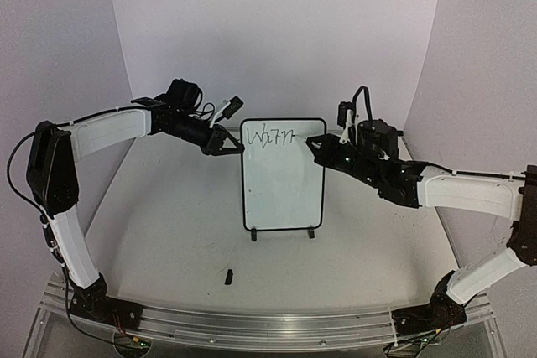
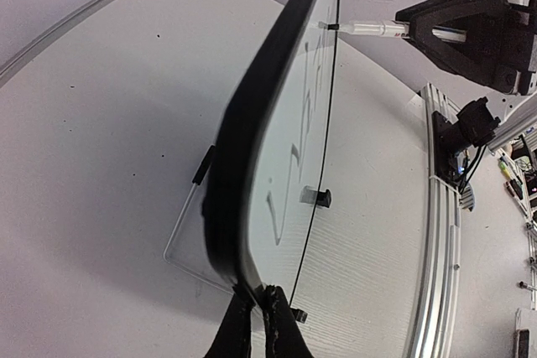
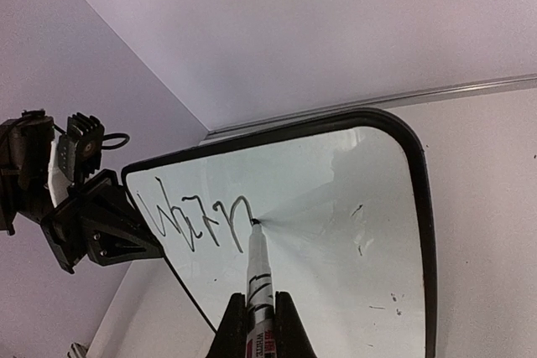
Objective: Write a sentence on the whiteboard
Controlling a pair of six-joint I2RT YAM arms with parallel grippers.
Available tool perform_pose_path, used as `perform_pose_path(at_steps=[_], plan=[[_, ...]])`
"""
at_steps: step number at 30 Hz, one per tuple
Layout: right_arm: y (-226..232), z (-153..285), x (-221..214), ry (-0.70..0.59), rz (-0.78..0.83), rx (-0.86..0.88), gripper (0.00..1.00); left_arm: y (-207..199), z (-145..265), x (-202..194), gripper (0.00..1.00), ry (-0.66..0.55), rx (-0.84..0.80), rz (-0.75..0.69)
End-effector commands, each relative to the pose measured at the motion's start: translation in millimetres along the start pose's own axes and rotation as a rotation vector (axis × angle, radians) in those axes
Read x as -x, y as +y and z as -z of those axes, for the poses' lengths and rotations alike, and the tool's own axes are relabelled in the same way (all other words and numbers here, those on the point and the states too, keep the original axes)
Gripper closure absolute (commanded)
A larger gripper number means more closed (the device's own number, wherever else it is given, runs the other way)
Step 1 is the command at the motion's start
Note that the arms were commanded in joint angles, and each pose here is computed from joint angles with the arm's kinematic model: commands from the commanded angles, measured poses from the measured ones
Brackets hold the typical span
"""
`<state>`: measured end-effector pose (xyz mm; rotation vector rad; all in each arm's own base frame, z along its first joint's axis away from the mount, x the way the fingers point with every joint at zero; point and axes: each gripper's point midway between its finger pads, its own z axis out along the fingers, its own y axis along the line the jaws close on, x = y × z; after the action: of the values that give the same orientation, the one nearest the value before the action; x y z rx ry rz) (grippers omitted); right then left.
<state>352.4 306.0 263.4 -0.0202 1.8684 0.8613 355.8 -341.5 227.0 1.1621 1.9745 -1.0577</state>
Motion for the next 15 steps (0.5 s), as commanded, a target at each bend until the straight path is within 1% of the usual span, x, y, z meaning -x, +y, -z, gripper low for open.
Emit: perform_pose_path(at_steps=[1,9,15], plan=[[-2,11,35,-0.118,0.000,-0.051,1.00,-6,3,-6,1.00,0.042,0.035,-0.047],[-17,18,25,-0.110,-0.010,-0.093,1.00,-6,3,-6,1.00,0.040,0.036,-0.050],[-22,14,7,-0.056,-0.019,-0.089,1.00,-6,2,-7,1.00,0.043,0.034,-0.046]])
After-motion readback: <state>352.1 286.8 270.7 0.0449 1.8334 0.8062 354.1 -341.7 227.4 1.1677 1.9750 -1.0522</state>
